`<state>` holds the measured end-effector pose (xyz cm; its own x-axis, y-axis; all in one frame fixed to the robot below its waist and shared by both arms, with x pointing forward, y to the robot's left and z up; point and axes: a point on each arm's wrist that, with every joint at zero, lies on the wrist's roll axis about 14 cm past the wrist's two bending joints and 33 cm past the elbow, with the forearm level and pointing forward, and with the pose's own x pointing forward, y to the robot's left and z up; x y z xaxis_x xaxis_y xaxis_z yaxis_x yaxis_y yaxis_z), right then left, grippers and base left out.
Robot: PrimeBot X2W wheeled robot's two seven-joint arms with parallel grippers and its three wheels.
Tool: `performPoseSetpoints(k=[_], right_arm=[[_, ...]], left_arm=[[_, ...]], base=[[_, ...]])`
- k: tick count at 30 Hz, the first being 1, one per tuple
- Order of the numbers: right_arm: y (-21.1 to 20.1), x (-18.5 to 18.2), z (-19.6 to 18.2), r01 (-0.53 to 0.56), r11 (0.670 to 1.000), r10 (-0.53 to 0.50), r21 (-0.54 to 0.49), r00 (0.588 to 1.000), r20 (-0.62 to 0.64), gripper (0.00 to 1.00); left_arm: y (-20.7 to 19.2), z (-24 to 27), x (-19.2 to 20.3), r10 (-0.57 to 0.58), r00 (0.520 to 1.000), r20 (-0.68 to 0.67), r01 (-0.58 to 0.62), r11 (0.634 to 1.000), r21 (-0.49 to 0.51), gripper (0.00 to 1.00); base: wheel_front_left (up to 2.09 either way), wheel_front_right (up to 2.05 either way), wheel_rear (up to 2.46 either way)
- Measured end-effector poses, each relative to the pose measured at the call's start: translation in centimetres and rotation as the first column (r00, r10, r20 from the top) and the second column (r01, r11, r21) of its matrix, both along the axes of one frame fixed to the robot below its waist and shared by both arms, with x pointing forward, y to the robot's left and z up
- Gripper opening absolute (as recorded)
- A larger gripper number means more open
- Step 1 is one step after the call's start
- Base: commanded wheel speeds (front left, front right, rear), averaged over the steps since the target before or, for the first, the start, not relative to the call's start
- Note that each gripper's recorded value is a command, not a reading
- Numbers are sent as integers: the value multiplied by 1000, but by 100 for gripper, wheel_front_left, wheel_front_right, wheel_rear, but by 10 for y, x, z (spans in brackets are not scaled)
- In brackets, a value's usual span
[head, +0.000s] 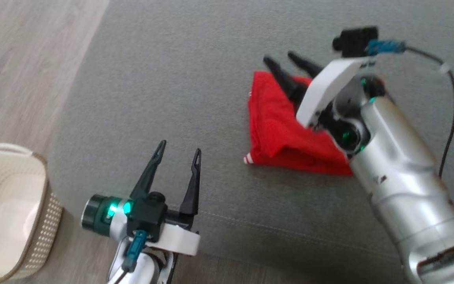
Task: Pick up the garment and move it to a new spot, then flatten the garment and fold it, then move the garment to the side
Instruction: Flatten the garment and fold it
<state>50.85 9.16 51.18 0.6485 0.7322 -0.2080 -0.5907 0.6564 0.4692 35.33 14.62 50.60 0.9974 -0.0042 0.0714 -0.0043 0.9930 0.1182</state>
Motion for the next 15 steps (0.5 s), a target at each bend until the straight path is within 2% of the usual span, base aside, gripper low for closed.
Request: performPoseSetpoints(k=[3, 6, 8, 15], right_arm=[[-19, 18, 29, 71, 997, -71, 7, 991, 112, 100], [-50, 32, 48, 162, 986, -149, -41, 960, 236, 100], [-75, 37, 55, 229, 973, -211, -33, 935, 284, 100], [-160, 4, 19, 405, 913, -355, -50, 850, 389, 100]], left_arm=[[-4, 7, 3, -14, 1000, 25, 14, 1000, -1, 100], [-8, 10, 5, -23, 999, 37, 23, 1000, -6, 100], [-6, 10, 6, -14, 999, 35, 15, 999, -31, 100], [2, 12, 10, 12, 999, 33, -7, 992, -129, 100]], base=[[0, 0, 0], [0, 0, 0], [0, 0, 0], [0, 0, 0]])
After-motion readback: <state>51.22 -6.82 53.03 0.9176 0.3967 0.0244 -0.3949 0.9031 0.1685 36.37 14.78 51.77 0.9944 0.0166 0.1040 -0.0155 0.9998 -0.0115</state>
